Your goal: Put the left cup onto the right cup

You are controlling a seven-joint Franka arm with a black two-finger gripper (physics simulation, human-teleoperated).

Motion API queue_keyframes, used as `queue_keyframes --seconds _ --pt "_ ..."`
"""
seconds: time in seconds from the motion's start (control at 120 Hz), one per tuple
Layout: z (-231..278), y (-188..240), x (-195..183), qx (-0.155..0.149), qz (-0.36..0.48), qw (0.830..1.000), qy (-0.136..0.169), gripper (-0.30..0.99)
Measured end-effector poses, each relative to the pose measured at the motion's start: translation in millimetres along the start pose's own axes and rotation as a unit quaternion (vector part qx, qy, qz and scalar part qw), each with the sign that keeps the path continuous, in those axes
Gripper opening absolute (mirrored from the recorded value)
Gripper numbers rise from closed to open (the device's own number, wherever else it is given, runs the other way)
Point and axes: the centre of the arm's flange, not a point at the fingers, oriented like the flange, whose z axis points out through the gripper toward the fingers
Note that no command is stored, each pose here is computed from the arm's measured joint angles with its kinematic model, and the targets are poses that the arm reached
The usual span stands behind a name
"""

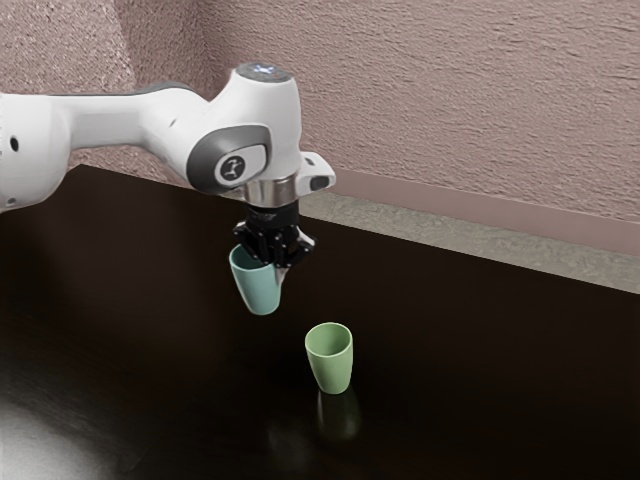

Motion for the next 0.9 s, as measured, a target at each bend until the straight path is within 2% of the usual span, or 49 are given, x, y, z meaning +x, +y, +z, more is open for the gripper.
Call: queue_keyframes --seconds 0.9 --pt "-13 57 -20 -0.001 0.013 1.000 0.000 -0.08"
